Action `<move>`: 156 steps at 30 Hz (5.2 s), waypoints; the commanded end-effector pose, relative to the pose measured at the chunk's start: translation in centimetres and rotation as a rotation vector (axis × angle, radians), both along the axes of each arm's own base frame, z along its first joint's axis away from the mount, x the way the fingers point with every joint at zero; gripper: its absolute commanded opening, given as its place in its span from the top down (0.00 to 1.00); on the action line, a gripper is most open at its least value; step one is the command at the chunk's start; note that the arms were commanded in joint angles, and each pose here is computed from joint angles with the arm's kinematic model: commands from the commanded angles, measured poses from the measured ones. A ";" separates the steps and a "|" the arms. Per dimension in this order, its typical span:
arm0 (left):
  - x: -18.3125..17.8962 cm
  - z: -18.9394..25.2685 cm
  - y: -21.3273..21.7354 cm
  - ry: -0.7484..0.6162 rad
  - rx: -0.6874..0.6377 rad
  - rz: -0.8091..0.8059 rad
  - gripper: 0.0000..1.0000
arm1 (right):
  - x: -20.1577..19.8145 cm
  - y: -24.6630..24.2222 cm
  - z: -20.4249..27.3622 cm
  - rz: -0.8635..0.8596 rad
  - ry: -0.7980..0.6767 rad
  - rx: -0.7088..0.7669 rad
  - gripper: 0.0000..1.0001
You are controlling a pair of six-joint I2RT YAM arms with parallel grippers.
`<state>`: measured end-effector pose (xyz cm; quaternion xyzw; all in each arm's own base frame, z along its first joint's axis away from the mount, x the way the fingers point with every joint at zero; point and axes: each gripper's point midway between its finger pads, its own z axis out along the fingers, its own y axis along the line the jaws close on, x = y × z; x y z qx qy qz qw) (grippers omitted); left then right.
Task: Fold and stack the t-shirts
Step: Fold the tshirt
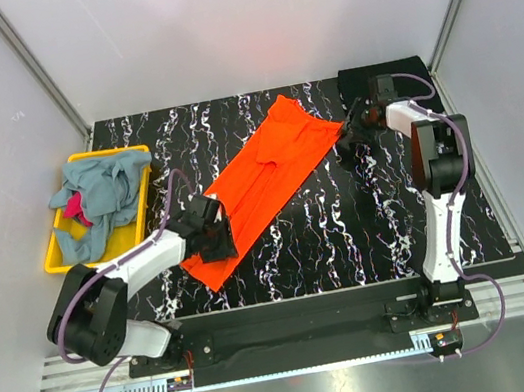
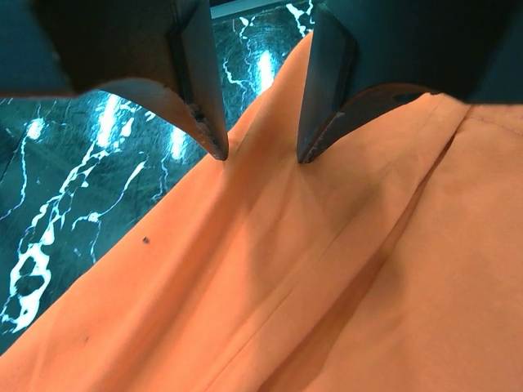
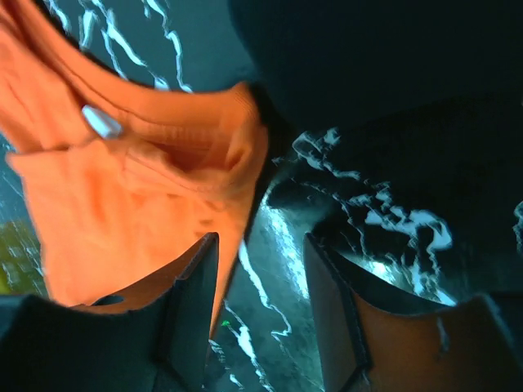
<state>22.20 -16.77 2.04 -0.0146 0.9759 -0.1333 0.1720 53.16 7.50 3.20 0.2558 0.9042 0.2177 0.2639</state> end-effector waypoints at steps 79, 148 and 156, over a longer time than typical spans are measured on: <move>9.2 19.1 7.5 -0.465 -0.069 0.087 0.41 | -30.6 26.3 3.2 0.240 0.130 0.279 0.44; -8.4 0.0 -6.9 0.056 -0.184 -0.262 0.76 | -44.4 12.6 1.0 0.344 0.292 -0.098 0.98; -9.9 -0.7 -6.6 0.084 -0.220 -0.209 1.00 | -45.1 10.8 0.2 0.326 0.307 -0.135 0.98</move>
